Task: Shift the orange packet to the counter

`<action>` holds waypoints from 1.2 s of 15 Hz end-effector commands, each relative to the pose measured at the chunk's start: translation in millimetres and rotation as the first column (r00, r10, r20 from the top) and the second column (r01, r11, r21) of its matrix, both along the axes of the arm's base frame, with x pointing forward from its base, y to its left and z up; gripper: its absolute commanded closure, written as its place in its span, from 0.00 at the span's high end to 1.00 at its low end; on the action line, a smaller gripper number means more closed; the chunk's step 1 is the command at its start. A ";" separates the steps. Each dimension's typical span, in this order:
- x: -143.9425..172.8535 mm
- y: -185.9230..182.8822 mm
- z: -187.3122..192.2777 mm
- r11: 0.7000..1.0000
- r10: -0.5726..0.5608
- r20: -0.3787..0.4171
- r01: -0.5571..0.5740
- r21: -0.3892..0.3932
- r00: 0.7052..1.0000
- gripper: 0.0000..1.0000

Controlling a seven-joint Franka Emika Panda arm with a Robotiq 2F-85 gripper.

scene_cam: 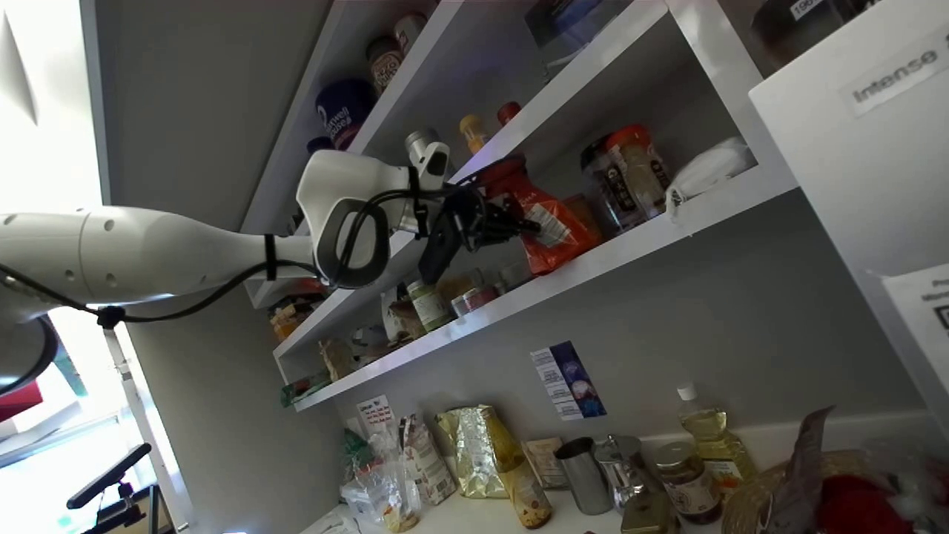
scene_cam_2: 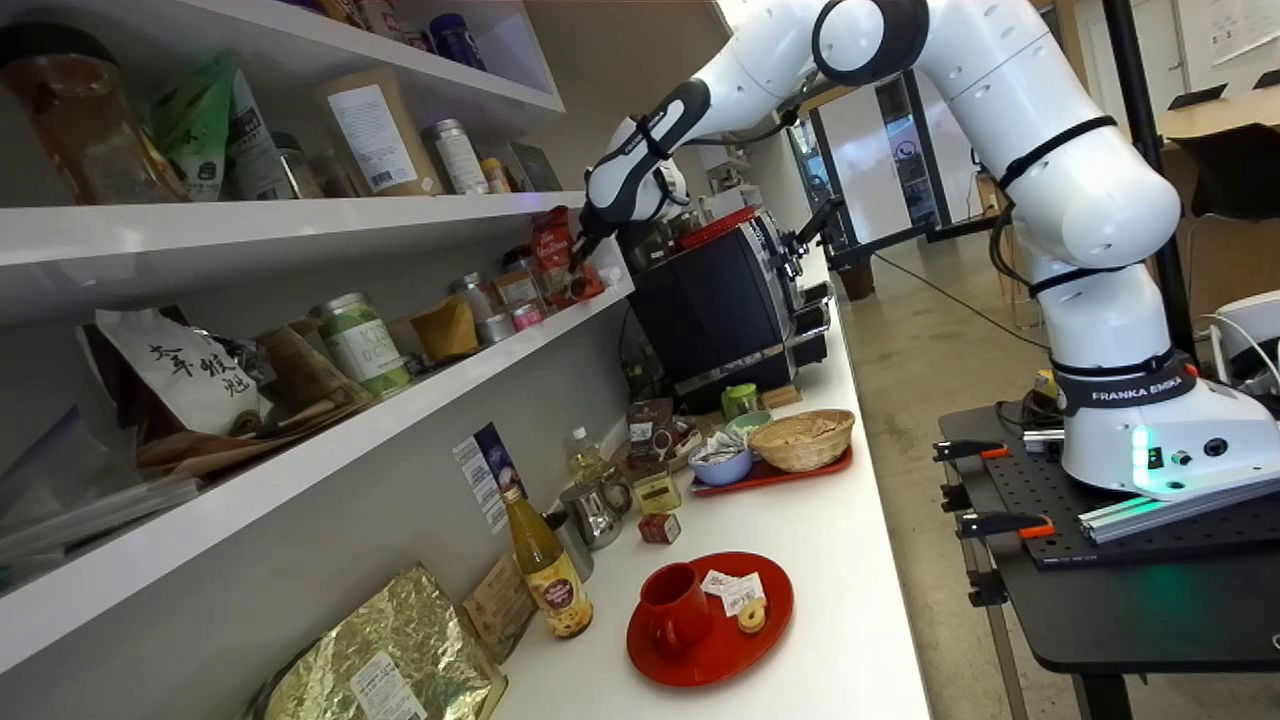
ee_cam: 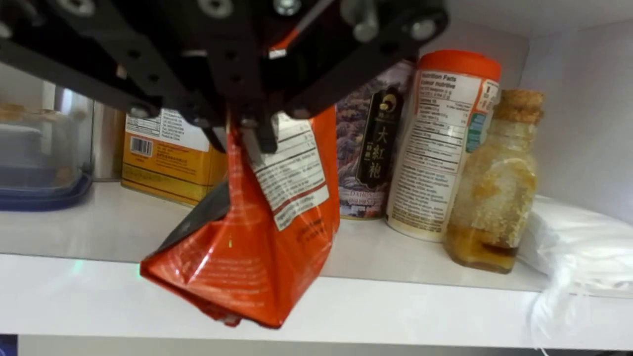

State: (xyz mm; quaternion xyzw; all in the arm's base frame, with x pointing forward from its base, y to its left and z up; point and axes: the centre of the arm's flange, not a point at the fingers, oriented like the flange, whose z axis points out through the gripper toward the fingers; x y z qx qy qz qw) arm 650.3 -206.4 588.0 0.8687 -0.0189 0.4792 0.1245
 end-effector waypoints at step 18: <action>-211.6 262.2 -185.9 0.824 0.550 -0.536 -0.522 0.221 0.641 0.01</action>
